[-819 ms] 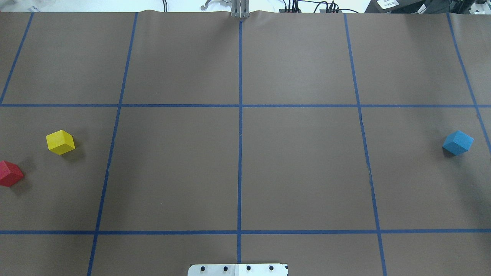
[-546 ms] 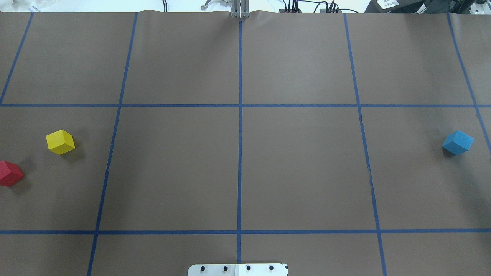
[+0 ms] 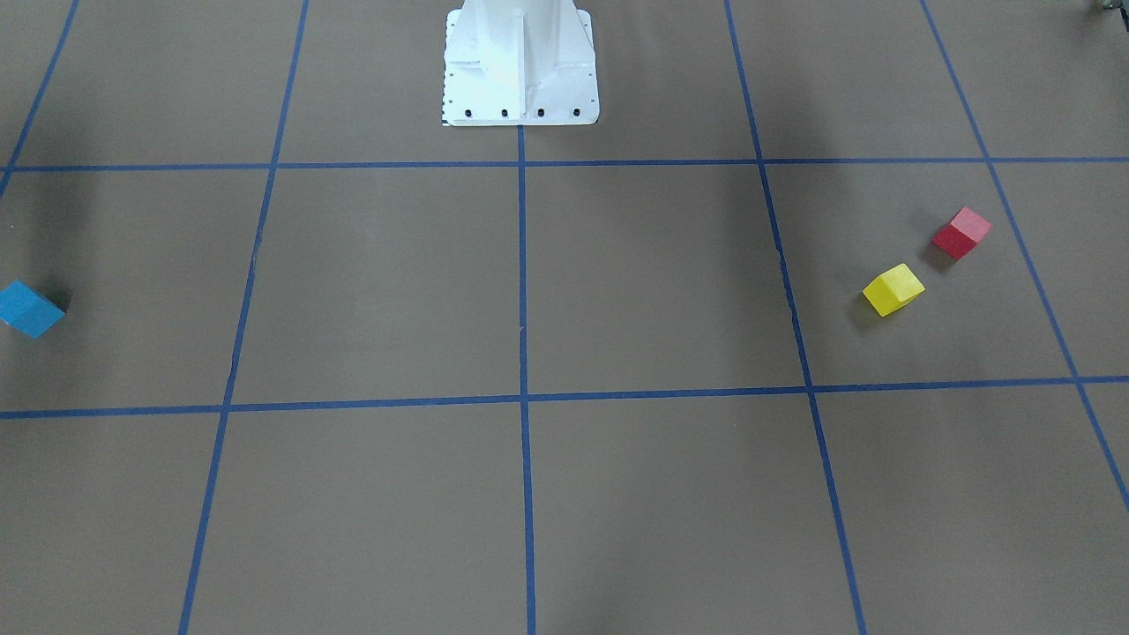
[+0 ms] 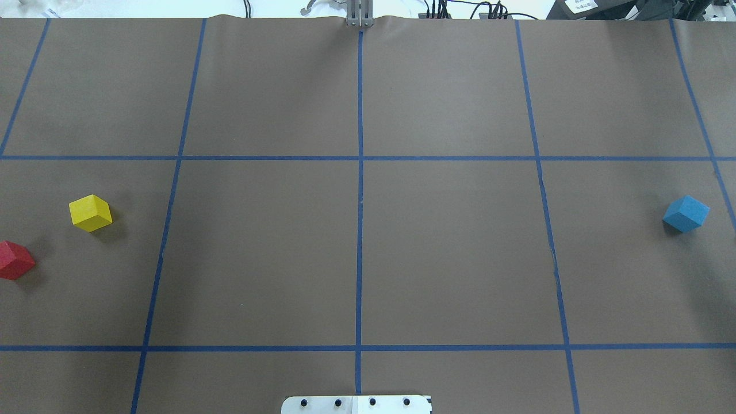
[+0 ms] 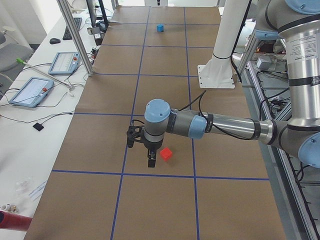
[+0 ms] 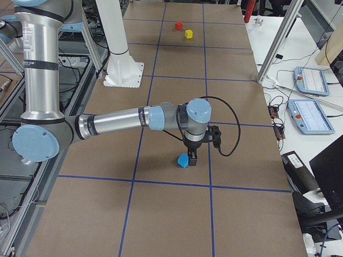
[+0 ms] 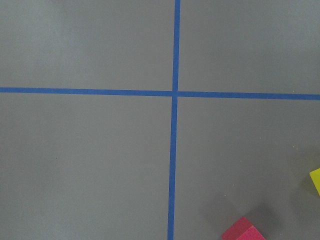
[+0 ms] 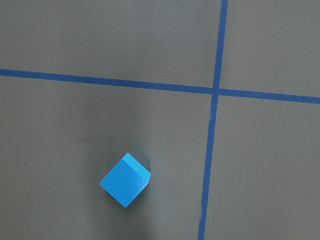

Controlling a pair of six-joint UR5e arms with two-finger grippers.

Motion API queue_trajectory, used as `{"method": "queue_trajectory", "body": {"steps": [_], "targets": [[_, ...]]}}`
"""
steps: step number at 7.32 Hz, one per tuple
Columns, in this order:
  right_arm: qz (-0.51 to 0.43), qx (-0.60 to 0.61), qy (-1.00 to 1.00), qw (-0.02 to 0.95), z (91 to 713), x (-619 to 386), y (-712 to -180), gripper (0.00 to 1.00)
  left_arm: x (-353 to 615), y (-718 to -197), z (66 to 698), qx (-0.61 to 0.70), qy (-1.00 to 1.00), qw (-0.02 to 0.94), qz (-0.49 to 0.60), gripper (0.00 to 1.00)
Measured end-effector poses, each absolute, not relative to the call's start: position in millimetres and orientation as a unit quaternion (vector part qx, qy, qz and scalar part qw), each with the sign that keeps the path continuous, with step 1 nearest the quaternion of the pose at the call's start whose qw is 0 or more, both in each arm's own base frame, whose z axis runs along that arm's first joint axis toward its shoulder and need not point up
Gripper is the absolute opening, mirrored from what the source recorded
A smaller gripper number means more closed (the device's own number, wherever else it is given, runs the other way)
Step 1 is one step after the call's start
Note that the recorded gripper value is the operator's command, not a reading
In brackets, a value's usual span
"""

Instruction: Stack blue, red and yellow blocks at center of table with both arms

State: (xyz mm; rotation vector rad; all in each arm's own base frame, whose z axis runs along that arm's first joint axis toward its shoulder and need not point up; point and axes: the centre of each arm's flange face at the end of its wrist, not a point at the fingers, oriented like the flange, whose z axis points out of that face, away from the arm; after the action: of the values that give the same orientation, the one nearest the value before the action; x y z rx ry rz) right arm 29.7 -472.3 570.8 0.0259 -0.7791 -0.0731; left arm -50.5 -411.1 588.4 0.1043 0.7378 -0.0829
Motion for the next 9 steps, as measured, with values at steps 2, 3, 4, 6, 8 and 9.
{"method": "queue_trajectory", "body": {"steps": [2, 3, 4, 6, 8, 9], "targets": [[-0.035, 0.014, -0.381, 0.924, 569.4, 30.5, -471.2, 1.0, -32.6, -407.1, 593.4, 0.038, 0.362, 0.931, -0.024, 1.0], [-0.037, 0.013, -0.38, 0.924, 569.7, 28.5, -471.0, 1.0, -24.6, -407.1, 593.9, 0.033, 0.362, 0.931, -0.017, 1.0], [-0.045, 0.014, -0.38, 0.924, 570.5, 21.7, -471.7, 1.0, -20.8, -407.3, 593.5, 0.032, 0.363, 0.931, -0.013, 1.0], [-0.069, 0.021, -0.372, 0.926, 582.1, -2.6, -472.2, 1.0, -19.0, -407.5, 593.1, 0.032, 0.364, 0.931, -0.011, 1.0], [-0.005, 0.0, -0.37, 0.929, 602.1, -34.6, -475.8, 0.98, -18.8, -407.5, 593.0, 0.032, 0.364, 0.931, -0.01, 1.0], [0.046, -0.019, -0.374, 0.926, 606.4, -58.2, -477.0, 0.96, -18.8, -407.6, 592.9, 0.032, 0.364, 0.931, -0.01, 1.0]]}}
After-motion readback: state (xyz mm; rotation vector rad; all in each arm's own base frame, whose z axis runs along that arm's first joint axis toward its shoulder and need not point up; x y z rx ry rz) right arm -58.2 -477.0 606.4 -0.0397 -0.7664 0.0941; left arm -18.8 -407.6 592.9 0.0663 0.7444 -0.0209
